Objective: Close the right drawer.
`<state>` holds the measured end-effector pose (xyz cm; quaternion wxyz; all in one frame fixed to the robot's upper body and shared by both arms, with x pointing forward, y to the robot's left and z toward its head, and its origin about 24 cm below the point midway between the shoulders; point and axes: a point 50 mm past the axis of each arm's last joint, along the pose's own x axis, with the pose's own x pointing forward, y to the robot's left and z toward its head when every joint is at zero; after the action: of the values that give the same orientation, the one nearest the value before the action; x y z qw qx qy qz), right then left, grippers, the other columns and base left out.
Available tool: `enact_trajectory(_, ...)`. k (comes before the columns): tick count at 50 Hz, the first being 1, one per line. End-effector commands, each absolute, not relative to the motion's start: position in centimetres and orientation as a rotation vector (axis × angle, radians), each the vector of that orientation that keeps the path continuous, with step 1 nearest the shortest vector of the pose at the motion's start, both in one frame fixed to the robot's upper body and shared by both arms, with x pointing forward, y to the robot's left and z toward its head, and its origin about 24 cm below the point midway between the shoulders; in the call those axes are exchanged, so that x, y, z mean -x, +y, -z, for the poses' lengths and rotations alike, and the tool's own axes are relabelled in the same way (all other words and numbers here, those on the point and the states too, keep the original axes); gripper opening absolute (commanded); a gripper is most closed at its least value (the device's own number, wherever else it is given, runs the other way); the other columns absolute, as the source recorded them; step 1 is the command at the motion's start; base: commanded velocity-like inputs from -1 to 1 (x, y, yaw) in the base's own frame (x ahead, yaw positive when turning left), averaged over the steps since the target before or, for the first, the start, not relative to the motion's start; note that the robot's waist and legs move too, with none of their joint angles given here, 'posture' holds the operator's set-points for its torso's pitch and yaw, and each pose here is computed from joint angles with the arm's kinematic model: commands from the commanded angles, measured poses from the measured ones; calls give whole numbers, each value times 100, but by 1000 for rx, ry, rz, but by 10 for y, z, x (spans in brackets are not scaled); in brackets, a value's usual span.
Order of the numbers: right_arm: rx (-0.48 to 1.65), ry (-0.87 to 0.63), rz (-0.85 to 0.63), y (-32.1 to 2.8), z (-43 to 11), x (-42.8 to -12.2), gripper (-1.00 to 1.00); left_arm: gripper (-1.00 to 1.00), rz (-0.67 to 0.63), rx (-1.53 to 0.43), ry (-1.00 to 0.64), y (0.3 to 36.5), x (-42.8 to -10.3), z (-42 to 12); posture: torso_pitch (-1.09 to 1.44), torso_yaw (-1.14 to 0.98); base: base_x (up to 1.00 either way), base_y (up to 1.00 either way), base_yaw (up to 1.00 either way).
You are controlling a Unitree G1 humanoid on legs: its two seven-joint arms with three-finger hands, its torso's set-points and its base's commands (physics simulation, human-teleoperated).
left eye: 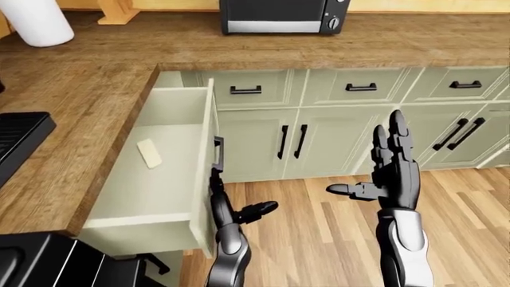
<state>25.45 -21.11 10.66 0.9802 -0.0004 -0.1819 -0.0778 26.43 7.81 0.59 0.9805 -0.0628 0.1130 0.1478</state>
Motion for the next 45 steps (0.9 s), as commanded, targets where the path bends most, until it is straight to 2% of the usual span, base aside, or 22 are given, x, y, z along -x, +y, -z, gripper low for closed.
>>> enact_trajectory(1,13,-456,151,-211,-123,-254,100,100,-384,152,136,91,-270,-22,0,0,0,0,0)
enact_trajectory(45,15,-444,145,-209,-119,-254,100,100,-604,142,120,131,-261,-27,0,0,0,0,0)
